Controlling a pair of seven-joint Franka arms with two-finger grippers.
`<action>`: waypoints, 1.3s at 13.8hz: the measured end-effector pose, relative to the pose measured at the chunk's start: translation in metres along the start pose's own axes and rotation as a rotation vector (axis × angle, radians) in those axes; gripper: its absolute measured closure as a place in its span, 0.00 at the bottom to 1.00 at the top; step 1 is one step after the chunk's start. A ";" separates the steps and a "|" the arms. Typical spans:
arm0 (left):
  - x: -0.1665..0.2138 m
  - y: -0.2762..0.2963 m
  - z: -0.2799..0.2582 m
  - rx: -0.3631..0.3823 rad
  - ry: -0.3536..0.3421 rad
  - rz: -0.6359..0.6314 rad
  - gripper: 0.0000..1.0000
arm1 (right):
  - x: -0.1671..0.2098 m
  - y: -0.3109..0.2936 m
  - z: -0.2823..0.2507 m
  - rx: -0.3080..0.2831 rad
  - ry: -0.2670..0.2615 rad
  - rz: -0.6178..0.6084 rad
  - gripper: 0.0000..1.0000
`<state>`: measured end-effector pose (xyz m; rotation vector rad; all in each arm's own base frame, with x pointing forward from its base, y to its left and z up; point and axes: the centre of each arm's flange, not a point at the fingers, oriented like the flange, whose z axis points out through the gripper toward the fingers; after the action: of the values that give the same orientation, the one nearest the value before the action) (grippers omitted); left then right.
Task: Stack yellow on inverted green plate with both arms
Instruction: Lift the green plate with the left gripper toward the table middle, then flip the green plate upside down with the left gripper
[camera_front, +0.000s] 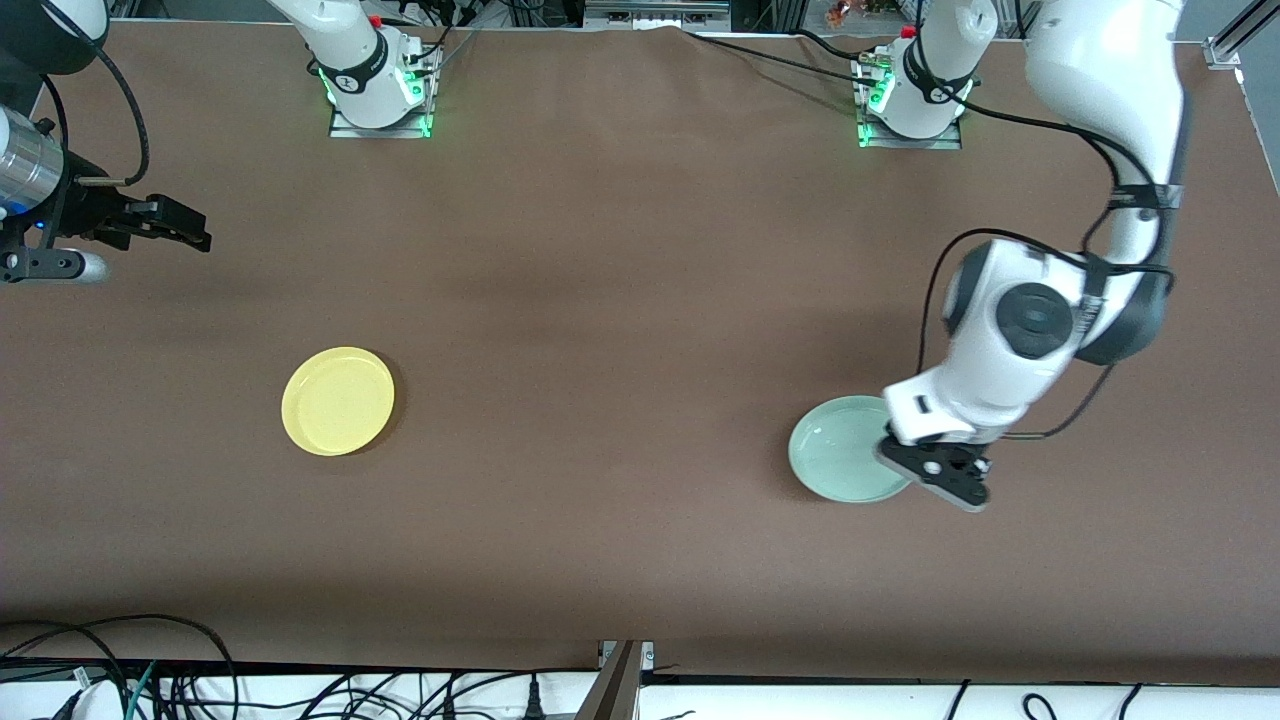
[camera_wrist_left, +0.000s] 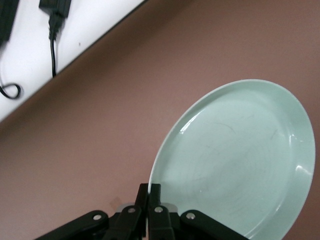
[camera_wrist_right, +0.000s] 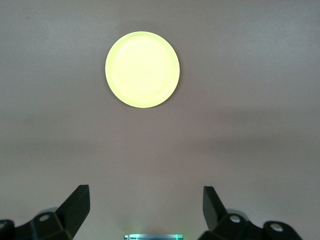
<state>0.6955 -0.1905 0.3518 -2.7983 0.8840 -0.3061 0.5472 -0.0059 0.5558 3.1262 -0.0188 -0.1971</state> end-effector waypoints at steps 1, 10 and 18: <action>0.013 0.024 -0.004 0.047 0.008 0.012 0.97 | 0.000 0.000 0.000 0.000 0.000 0.000 0.00; 0.071 0.181 -0.034 0.385 0.147 0.260 0.97 | 0.000 0.000 0.000 0.000 0.000 0.000 0.00; 0.073 0.276 -0.041 0.571 0.194 0.366 0.97 | 0.000 0.000 0.000 0.000 0.000 0.000 0.00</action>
<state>0.5939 -0.4594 0.3347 -2.0686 1.1156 -0.6571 0.5472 -0.0058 0.5557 3.1262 -0.0187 -0.1972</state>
